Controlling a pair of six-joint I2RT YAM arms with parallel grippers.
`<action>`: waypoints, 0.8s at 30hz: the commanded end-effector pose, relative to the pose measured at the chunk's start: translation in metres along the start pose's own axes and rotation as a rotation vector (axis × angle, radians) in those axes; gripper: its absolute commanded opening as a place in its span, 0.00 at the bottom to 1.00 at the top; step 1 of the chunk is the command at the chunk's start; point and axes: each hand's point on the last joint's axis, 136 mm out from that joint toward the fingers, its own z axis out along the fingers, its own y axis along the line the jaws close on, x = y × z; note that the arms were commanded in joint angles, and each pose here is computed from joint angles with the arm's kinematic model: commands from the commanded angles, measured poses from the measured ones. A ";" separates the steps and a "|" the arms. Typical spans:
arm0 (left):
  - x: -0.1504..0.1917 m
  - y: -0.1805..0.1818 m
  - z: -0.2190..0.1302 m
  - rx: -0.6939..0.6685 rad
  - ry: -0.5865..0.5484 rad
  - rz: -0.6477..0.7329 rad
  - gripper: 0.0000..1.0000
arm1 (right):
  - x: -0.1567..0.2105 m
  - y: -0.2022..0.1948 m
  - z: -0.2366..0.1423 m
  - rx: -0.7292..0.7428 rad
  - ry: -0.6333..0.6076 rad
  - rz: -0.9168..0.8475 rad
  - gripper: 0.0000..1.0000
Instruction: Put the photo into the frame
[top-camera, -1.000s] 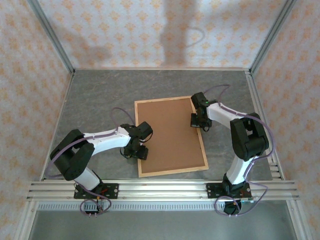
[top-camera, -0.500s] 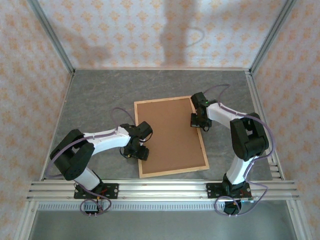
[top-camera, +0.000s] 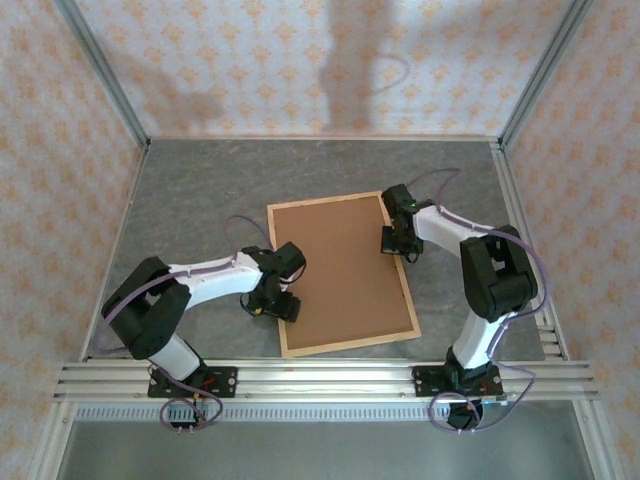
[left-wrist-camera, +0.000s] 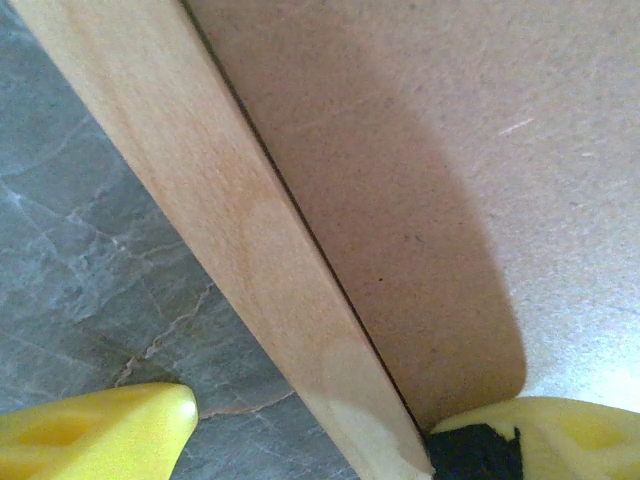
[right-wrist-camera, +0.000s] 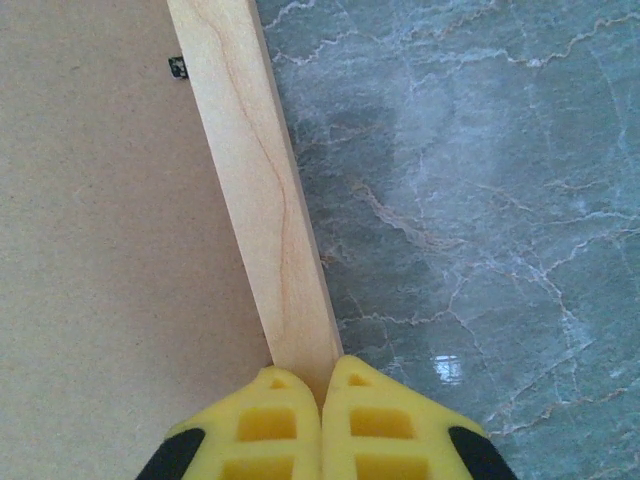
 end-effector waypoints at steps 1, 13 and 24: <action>-0.027 -0.019 0.037 0.064 -0.078 0.040 0.76 | 0.045 0.019 0.020 -0.047 0.160 -0.017 0.00; -0.039 -0.024 0.034 0.090 -0.120 0.030 0.78 | 0.044 0.018 0.018 -0.044 0.158 -0.017 0.00; -0.053 -0.016 0.013 0.088 -0.193 0.000 0.80 | 0.043 0.018 0.019 -0.044 0.153 -0.013 0.00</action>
